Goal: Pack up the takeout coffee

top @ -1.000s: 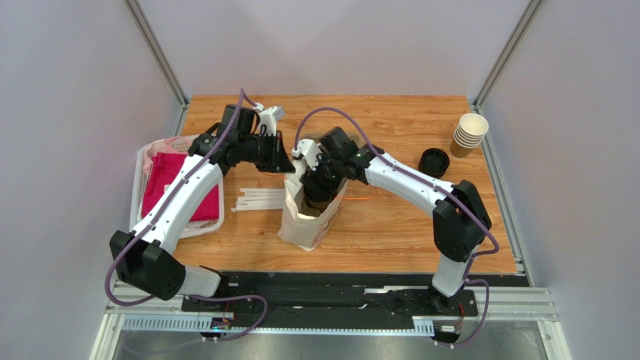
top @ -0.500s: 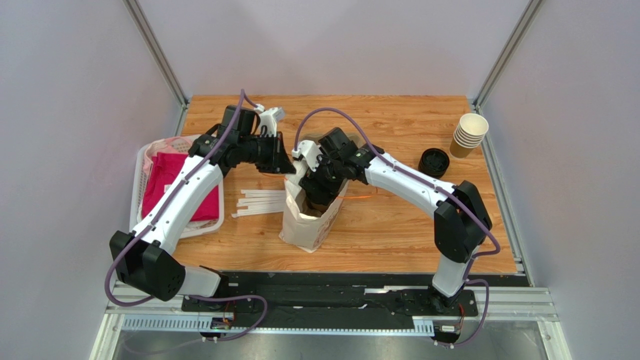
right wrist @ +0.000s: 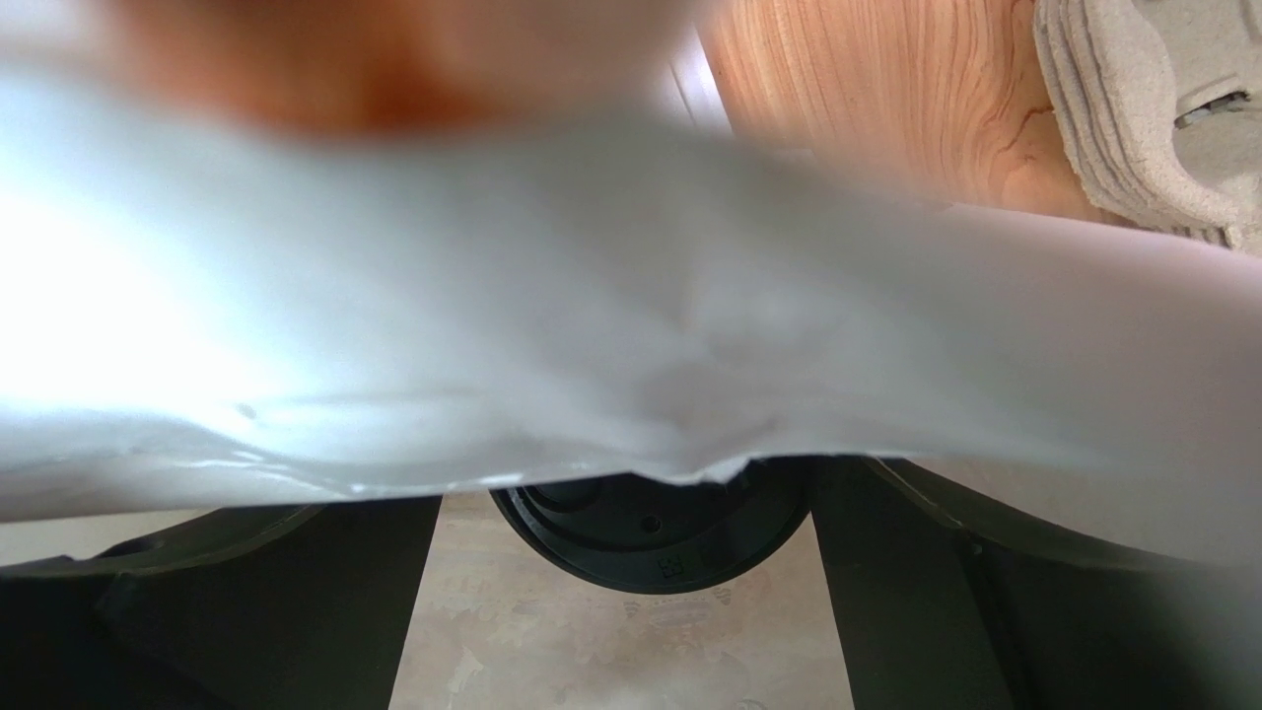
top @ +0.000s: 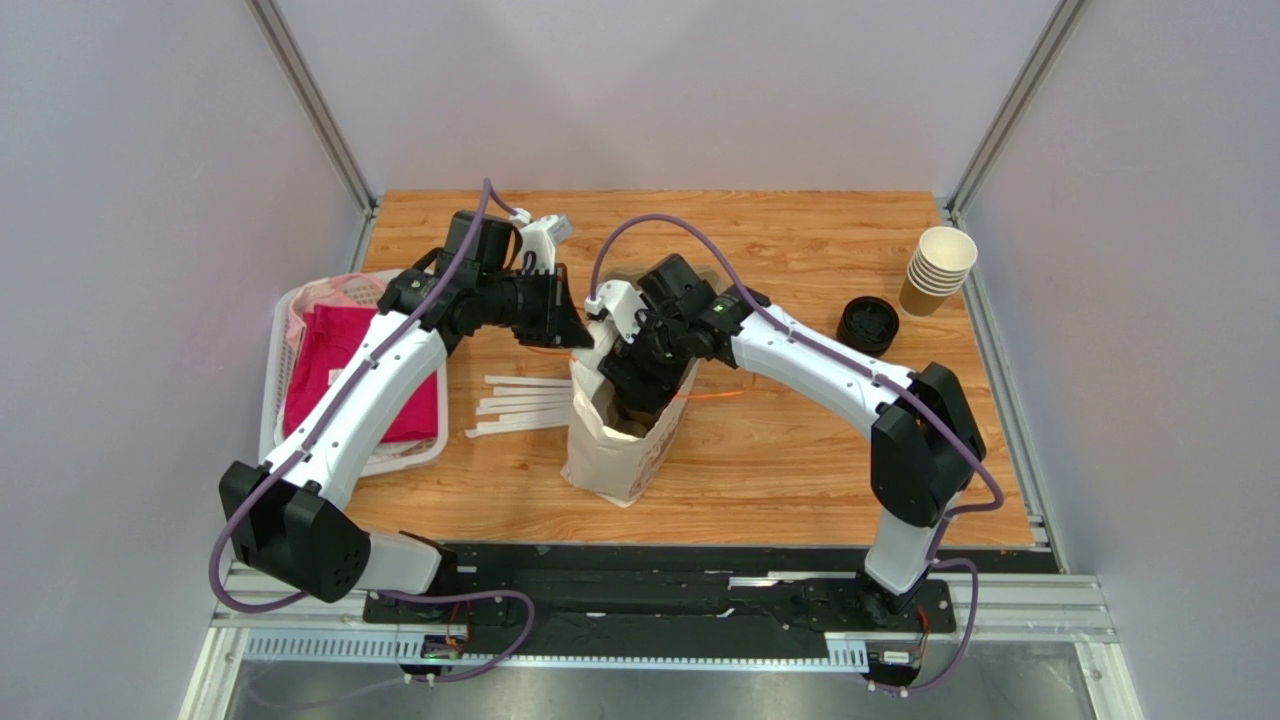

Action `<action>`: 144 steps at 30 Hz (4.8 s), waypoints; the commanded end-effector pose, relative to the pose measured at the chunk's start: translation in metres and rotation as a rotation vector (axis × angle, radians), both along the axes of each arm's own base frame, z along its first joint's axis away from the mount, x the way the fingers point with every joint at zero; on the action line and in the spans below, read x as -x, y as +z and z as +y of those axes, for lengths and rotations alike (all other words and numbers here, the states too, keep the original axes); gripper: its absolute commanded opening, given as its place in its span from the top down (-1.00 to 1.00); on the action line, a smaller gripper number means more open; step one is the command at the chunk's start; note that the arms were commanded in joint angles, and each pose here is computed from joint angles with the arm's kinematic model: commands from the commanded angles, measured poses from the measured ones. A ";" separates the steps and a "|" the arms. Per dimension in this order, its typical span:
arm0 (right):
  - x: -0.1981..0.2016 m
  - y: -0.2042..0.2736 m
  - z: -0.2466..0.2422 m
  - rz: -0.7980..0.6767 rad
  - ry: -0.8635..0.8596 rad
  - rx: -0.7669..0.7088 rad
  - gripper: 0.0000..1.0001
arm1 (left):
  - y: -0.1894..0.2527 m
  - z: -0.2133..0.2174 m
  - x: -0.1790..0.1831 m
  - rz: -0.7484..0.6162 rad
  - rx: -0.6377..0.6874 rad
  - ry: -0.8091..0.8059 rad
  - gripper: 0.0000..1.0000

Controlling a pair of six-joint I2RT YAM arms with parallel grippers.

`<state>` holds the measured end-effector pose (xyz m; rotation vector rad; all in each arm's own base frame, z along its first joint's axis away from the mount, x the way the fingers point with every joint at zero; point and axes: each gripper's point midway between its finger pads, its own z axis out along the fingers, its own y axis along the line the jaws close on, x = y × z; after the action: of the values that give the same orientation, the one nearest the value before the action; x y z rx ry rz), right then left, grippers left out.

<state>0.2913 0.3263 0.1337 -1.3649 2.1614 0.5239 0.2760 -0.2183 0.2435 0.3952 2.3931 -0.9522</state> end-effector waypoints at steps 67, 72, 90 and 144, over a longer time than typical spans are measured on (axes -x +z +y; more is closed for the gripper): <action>0.007 0.175 0.011 -0.179 -0.055 -0.359 -0.88 | 0.037 0.003 0.012 -0.113 -0.005 -0.002 0.16; 0.005 0.175 0.011 -0.181 -0.066 -0.359 -0.88 | 0.037 0.007 0.010 -0.126 -0.043 0.016 0.00; 0.002 0.181 0.007 -0.209 -0.092 -0.366 -0.89 | 0.058 0.005 0.014 -0.232 -0.054 -0.062 -0.22; -0.022 0.188 -0.017 -0.218 -0.172 -0.385 -0.93 | 0.057 0.001 0.013 -0.585 -0.191 -0.486 -0.81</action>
<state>0.3129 0.3078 0.2858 -0.9966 1.9698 0.6240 0.2494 -0.2110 0.2760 1.1697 1.9796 -0.7138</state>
